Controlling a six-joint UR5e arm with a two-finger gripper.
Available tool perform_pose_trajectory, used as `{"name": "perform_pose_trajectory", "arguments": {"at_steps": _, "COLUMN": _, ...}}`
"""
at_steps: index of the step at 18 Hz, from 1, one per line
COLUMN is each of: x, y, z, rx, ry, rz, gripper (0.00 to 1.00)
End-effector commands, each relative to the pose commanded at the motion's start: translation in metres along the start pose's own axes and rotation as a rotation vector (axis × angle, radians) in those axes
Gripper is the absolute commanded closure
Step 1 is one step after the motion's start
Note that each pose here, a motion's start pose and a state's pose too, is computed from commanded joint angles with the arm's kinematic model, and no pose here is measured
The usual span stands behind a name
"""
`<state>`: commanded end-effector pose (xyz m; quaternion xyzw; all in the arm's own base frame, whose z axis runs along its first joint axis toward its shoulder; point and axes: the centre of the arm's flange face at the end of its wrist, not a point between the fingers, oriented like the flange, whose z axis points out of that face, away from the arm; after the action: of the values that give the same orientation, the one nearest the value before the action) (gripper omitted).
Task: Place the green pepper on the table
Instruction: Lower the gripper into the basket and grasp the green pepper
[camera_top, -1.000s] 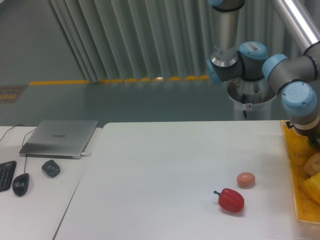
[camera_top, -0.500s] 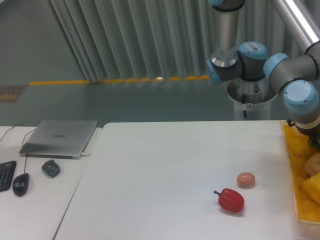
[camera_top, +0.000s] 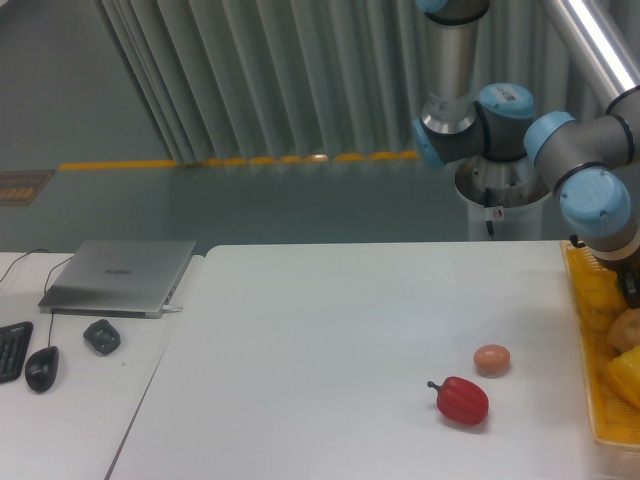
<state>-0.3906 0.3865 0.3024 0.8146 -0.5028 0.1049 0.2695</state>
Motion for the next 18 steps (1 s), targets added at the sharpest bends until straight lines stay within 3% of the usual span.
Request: {"name": "perform_pose_trajectory", "arguments": {"at_steps": 18, "x": -0.014, "y": 0.000, "z": 0.014, "rx": 0.012, "ry": 0.020, "rz": 0.062, "gripper": 0.00}}
